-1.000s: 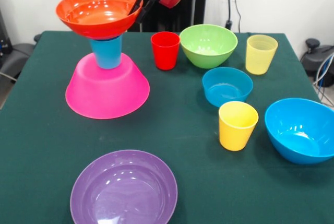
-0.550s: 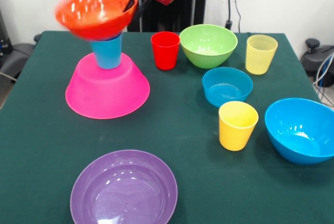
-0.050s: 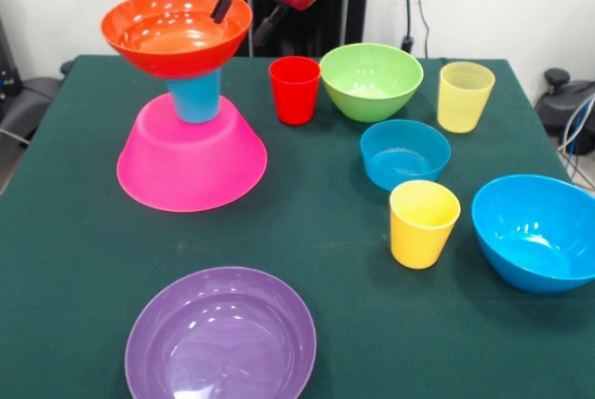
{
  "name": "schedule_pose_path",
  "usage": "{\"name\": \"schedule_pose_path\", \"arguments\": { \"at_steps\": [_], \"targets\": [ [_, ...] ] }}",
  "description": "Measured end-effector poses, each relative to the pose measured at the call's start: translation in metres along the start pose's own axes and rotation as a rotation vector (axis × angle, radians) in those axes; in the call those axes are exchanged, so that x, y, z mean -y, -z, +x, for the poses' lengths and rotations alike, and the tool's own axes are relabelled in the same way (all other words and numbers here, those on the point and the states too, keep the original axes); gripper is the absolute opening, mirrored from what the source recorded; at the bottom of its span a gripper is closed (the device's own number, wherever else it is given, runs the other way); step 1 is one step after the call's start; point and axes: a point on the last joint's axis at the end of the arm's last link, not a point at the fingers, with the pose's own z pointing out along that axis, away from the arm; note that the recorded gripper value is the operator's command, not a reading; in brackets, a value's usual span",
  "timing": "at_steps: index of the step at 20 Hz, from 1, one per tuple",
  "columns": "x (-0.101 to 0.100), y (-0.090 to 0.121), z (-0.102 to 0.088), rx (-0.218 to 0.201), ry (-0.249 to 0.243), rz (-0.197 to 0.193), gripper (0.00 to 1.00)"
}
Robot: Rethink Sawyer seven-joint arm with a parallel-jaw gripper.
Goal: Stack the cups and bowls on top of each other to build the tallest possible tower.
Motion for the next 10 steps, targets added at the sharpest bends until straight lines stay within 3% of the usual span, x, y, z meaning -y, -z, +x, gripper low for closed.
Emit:
{"name": "schedule_pose_path", "arguments": {
  "at_steps": [10],
  "targets": [
    [-0.0073,0.0042,0.0001,0.009,0.014,0.000,1.00]
  ]
}}
